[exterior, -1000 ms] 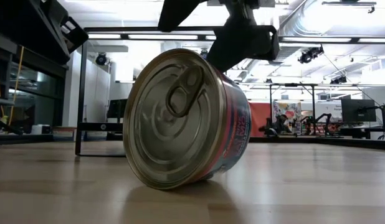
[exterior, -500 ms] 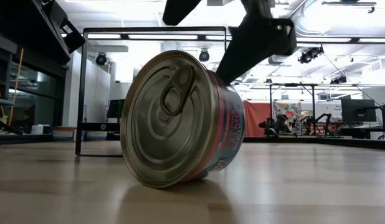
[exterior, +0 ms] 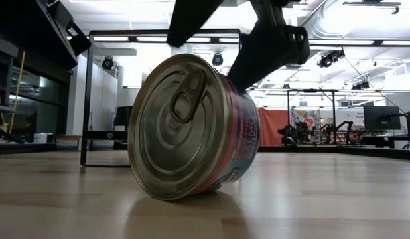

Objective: Stack canned seafood by type on shelf
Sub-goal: Stack the blue pink tuna can on top of the other blue pink tuna cans on the shelf

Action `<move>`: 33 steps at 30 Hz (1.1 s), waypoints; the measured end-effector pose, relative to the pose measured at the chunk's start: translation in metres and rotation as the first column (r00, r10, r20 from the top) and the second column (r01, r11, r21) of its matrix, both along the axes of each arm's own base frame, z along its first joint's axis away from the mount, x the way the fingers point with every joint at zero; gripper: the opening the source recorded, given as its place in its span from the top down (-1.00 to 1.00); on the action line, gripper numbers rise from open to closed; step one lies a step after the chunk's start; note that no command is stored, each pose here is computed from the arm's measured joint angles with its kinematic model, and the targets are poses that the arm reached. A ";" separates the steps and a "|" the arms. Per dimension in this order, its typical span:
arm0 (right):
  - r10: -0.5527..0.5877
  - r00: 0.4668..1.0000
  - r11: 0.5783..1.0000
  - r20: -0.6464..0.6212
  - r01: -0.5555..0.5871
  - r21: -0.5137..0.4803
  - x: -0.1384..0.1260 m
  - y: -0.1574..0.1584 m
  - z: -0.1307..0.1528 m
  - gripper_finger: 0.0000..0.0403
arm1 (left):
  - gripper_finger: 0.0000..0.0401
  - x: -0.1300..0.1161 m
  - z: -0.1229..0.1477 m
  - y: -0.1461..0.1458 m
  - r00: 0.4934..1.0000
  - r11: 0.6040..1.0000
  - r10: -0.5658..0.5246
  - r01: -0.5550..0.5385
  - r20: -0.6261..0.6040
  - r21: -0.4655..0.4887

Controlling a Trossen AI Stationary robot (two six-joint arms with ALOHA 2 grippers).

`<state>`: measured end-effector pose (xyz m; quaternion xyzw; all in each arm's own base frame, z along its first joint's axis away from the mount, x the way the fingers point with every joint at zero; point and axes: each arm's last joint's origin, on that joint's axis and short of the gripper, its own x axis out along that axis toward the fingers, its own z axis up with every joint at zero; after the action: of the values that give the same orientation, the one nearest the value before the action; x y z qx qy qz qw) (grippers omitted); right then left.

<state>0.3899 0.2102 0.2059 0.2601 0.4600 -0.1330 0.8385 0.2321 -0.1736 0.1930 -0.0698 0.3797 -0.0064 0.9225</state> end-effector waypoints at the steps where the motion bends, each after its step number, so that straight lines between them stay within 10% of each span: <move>1: 0.000 1.000 1.000 -0.005 0.000 -0.004 0.001 0.000 -0.003 -0.70 | 1.00 0.000 0.000 0.000 1.000 1.000 0.002 -0.002 0.000 0.000; 20: 0.055 0.993 0.998 -0.101 -0.053 0.022 0.007 0.010 -0.042 -0.53 | 1.00 0.003 0.002 0.003 1.000 1.000 0.001 -0.001 0.001 -0.023; 26: 0.197 0.978 0.979 -0.063 -0.200 -0.048 0.009 0.024 -0.012 0.12 | 1.00 -0.007 0.043 0.002 0.967 0.948 -0.230 0.198 -0.109 -0.250; 33: 0.307 0.932 0.937 -0.195 -0.332 -0.111 -0.015 0.046 0.031 0.16 | 1.00 -0.051 0.077 0.028 0.963 0.975 -0.195 0.171 -0.183 -0.139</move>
<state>0.3745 0.2558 0.2368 0.1089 0.5573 -0.0491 0.8217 0.1806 -0.1460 0.2695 -0.0906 0.4723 -0.1081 0.8701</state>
